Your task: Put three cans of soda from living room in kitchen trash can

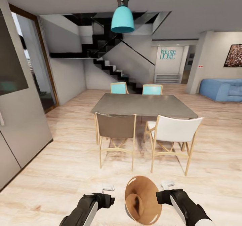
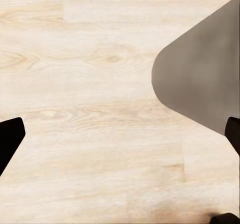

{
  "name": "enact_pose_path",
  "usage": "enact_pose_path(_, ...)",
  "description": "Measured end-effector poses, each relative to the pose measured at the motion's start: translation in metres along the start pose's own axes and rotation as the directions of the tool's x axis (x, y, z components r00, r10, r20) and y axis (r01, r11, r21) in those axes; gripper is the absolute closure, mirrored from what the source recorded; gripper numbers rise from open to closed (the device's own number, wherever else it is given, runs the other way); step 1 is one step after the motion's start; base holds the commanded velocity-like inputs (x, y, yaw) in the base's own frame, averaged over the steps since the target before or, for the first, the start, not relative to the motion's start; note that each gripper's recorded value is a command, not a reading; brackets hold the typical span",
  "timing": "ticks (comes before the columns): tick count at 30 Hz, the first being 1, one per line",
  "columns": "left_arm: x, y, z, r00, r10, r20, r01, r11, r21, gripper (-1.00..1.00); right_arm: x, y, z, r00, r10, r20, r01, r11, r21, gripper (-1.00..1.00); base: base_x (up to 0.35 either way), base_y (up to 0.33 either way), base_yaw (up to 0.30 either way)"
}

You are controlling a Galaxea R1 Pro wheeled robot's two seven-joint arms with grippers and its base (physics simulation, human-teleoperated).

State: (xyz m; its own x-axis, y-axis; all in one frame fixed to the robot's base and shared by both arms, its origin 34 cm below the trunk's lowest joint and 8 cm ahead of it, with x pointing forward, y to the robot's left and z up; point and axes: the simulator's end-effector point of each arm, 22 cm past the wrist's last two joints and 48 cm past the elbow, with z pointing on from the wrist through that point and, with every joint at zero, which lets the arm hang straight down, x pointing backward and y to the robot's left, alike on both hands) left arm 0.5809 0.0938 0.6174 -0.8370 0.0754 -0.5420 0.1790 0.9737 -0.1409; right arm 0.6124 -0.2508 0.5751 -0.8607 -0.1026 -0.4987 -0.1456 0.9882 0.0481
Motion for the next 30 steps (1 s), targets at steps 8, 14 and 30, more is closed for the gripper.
enact_pose_path(8, -0.0008, 0.0002, 0.0, 1.0, 0.0, 0.004, 0.0, 1.0, -0.001, -1.0, -0.0003, -0.0002, -0.0001, 1.0, 0.001, 0.001, -0.001, 1.0, 0.0, 1.0, 0.0, -0.3, -0.286)
enact_pose_path(14, -0.0009, 0.0001, 0.0001, 1.0, 0.0, 0.004, 0.0, 1.0, -0.001, -1.0, 0.0004, -0.0005, 0.0, 1.0, 0.003, -0.001, -0.003, 1.0, 0.0, 1.0, 0.0, -0.3, -0.226)
enact_pose_path(30, -0.0008, 0.0005, 0.0001, 1.0, 0.0, 0.004, 0.0, 1.0, -0.001, -1.0, 0.0014, 0.0001, 0.0003, 1.0, 0.001, -0.005, -0.001, 1.0, 0.0, 1.0, 0.005, -0.292, -0.278)
